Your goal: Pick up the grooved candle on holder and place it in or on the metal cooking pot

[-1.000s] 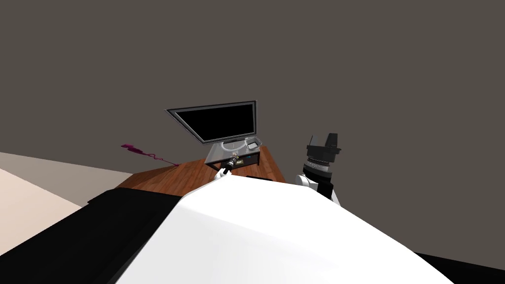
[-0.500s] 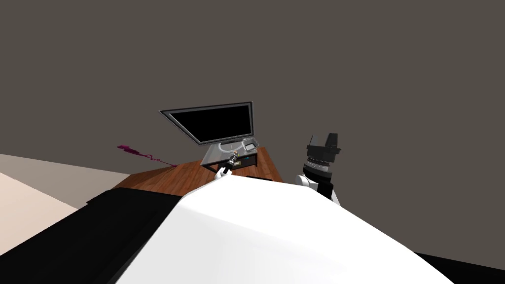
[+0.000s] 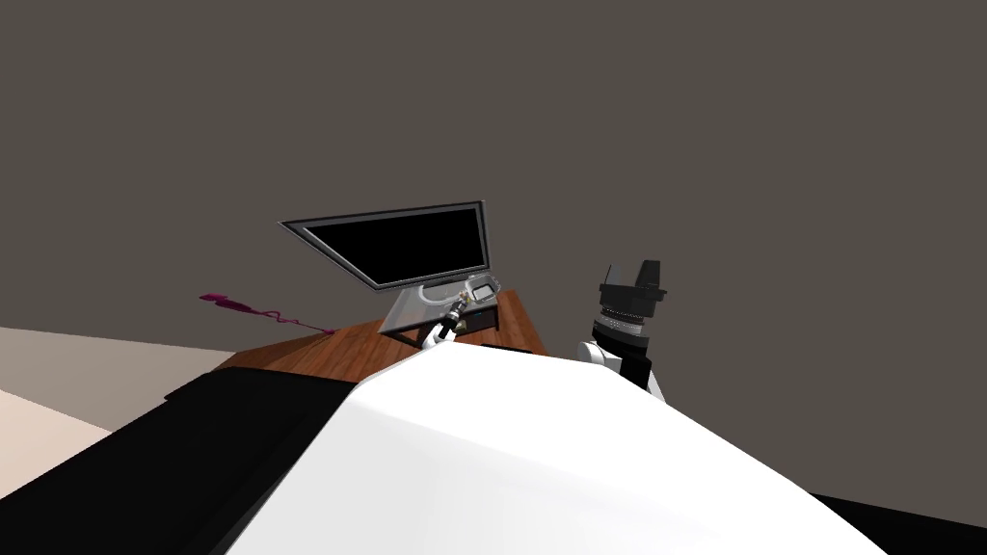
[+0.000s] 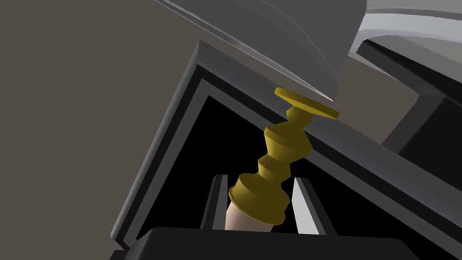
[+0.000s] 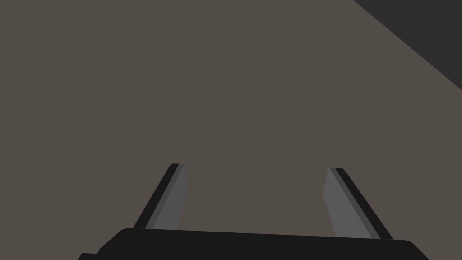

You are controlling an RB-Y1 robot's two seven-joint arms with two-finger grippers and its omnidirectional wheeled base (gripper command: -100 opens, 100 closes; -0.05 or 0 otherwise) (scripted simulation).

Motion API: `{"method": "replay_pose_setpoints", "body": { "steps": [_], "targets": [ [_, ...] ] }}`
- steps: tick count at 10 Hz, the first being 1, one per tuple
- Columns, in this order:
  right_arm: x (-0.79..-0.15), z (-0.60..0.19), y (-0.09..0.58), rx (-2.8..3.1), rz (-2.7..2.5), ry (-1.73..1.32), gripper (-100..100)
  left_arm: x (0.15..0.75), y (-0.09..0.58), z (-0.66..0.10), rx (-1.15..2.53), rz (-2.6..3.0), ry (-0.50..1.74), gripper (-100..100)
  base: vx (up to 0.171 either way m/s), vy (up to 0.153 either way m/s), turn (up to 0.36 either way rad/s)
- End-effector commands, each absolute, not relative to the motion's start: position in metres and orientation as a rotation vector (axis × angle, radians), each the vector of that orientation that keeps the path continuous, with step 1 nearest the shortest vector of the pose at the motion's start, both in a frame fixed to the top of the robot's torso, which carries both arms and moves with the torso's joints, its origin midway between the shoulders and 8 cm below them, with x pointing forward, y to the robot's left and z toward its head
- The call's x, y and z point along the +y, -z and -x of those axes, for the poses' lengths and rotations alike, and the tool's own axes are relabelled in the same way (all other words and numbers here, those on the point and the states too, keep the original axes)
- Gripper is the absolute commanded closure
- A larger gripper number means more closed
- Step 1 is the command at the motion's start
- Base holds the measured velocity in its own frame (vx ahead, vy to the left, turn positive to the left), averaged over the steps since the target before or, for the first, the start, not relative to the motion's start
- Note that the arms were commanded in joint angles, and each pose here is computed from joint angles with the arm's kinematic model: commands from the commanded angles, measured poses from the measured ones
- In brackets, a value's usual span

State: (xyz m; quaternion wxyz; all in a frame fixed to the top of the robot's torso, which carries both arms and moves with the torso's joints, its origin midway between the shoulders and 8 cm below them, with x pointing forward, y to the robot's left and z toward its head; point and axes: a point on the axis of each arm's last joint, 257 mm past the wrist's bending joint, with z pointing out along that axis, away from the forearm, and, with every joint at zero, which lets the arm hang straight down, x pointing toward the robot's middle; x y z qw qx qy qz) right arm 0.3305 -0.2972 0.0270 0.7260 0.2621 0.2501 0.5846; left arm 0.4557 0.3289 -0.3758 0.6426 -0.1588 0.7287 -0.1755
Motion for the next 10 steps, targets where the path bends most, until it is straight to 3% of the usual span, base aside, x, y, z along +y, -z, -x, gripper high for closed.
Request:
{"method": "replay_pose_setpoints", "body": {
  "steps": [1,6,7,8,10],
  "targets": [
    [-0.297,-0.331,-0.027,0.552,-0.578,-1.289,0,0.318,0.365,-0.460,1.628,0.325,0.408,100,0.187,-0.014,-0.113],
    [-0.297,-0.331,-0.027,0.552,-0.578,-1.289,0,0.289,0.350,-0.467,1.576,0.249,0.428,100,0.212,0.022,-0.121],
    [-0.297,-0.331,-0.027,0.552,-0.578,-1.289,0,0.293,0.352,-0.467,1.580,0.257,0.427,100,0.084,0.028,-0.038],
    [-0.297,-0.331,-0.027,0.552,-0.578,-1.289,0,0.292,0.349,-0.468,1.575,0.252,0.429,-100,0.019,0.004,0.001],
    [-0.297,-0.331,-0.027,0.551,-0.578,-1.289,0,0.292,0.349,-0.469,1.575,0.252,0.429,-100,0.004,0.001,0.000]
  ]
}}
